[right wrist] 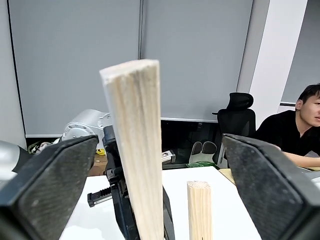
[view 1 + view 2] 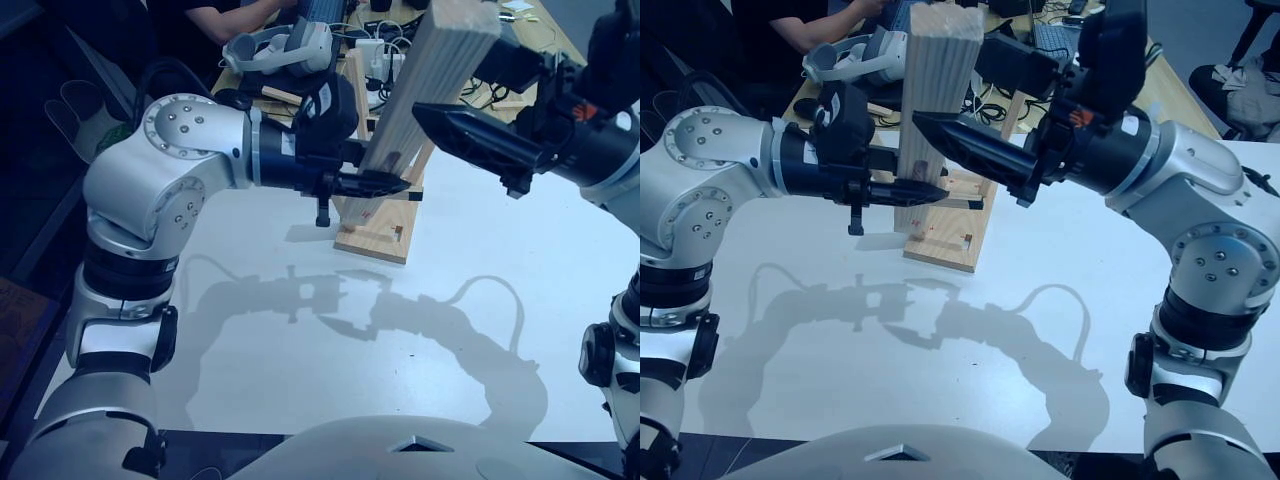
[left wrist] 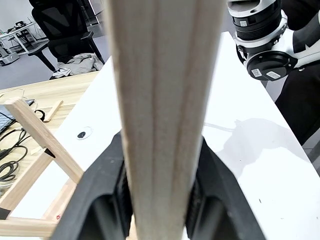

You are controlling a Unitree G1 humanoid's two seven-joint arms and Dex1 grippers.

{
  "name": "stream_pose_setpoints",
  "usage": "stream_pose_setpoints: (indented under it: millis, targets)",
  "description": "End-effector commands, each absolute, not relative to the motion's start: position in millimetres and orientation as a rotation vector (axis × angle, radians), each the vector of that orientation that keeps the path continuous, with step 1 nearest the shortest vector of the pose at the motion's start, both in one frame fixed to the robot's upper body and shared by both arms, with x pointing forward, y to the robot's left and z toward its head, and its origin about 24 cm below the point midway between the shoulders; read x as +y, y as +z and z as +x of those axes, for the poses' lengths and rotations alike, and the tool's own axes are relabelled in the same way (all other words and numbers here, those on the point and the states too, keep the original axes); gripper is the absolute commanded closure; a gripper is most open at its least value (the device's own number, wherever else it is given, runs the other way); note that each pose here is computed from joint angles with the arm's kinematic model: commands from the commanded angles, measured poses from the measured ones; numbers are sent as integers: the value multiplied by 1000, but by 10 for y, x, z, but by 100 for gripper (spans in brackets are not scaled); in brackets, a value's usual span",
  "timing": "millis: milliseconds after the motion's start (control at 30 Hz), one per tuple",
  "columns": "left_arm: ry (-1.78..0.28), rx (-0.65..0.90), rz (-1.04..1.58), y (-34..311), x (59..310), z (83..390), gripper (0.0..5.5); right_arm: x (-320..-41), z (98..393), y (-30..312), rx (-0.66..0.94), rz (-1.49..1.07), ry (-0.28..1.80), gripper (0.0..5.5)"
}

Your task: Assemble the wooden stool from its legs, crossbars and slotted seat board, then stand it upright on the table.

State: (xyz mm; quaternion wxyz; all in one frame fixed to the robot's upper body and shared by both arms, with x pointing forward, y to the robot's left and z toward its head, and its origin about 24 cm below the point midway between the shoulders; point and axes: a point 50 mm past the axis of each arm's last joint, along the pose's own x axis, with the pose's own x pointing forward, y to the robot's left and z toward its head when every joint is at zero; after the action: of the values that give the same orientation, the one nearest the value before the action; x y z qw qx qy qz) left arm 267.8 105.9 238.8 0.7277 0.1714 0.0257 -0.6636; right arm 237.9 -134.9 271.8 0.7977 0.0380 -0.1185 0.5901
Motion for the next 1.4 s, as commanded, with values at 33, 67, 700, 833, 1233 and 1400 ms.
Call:
stream_pose_setpoints:
  millis: [33, 67, 700, 833, 1233, 1400]
  targets:
    - [-1472, 72, 409, 2351, 1077, 2656, 449, -1336, 2350, 2694, -239, 57, 1287, 96]
    - [-1479, 78, 409, 2337, 1073, 2648, 449, -1334, 2349, 2689, -237, 56, 1289, 96]
    - [-1514, 109, 415, 2254, 1049, 2600, 449, -1289, 2303, 2608, -179, 38, 1323, 377]
    - [-1514, 101, 417, 2271, 1041, 2604, 449, -1288, 2300, 2611, -186, 47, 1309, 421]
    - [-1492, 78, 426, 2301, 1036, 2629, 449, -1288, 2316, 2612, -205, 62, 1286, 422]
    - [-1438, -20, 414, 2391, 1012, 2697, 449, -1309, 2346, 2622, -224, 74, 1260, 422]
